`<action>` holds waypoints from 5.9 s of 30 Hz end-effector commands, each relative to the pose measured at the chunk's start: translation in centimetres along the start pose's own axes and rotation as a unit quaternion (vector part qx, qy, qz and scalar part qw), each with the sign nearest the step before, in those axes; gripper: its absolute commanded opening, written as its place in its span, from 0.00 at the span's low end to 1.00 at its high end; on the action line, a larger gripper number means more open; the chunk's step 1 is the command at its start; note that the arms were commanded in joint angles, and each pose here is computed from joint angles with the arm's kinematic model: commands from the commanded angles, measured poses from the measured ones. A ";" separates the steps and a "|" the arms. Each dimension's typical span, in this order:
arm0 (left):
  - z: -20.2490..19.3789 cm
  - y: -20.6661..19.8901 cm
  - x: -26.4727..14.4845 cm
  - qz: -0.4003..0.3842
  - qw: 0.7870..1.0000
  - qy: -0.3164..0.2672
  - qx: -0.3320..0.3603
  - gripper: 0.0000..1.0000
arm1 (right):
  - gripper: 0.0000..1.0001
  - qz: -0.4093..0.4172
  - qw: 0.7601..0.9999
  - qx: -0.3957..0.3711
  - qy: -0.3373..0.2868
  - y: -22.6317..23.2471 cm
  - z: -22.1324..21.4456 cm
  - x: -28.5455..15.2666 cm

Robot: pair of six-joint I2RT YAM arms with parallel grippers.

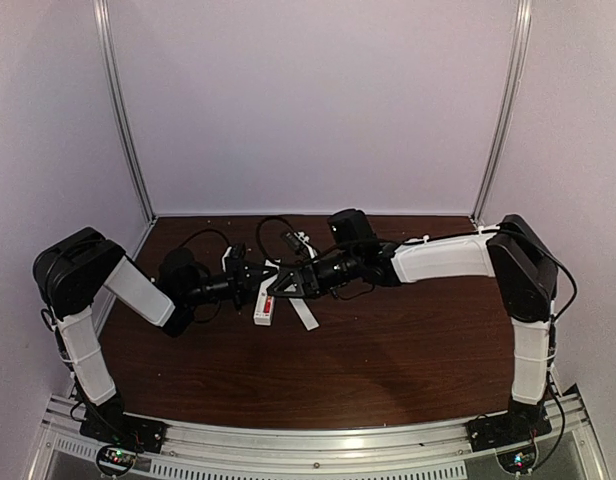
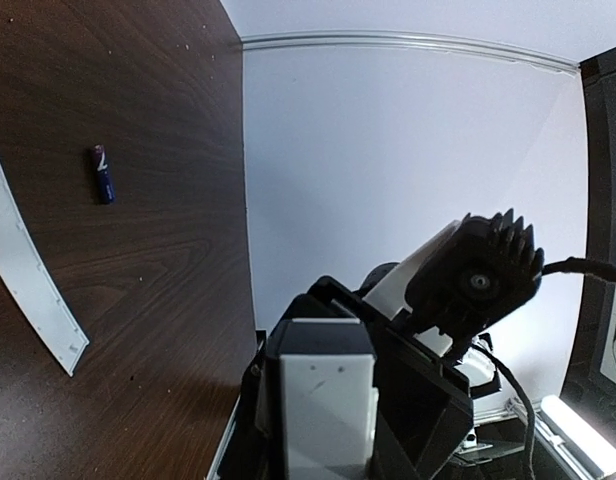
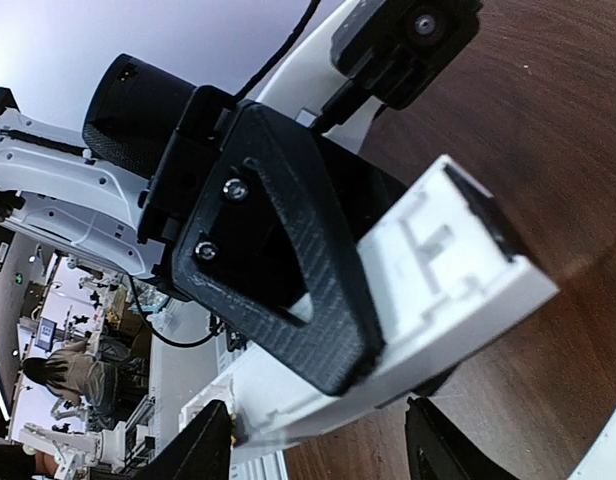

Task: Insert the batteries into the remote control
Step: Load the battery into the battery compartment, then pick up the battery at the center of the board, then place the battery in the battery compartment.

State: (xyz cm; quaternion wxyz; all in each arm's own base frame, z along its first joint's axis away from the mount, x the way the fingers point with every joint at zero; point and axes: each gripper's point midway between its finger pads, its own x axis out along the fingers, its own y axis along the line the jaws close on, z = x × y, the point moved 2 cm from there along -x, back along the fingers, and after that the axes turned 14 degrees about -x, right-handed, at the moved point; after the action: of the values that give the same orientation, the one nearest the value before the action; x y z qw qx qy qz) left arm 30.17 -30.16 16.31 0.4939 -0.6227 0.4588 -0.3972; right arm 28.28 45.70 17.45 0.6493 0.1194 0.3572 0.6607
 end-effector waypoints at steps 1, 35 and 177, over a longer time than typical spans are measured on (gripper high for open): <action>-2.3 -5.6 -1.8 -0.119 0.982 0.032 0.141 0.00 | 0.62 -0.097 0.994 -0.042 0.007 -2.0 0.4 -3.9; 3.5 0.2 -2.3 0.158 0.964 -0.077 0.202 0.00 | 0.48 -0.422 0.862 -0.042 0.276 -16.9 -0.2 -9.7; -3.4 -5.7 8.3 0.024 0.976 0.130 0.176 0.00 | 0.00 -0.218 0.183 -0.854 0.436 9.0 0.2 -6.6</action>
State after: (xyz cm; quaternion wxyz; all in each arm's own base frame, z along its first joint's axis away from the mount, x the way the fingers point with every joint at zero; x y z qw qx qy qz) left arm 30.07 -38.11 22.11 0.5393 -0.4724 0.4679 -0.5168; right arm 22.86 39.99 25.23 0.2131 -0.8990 -0.1826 0.3362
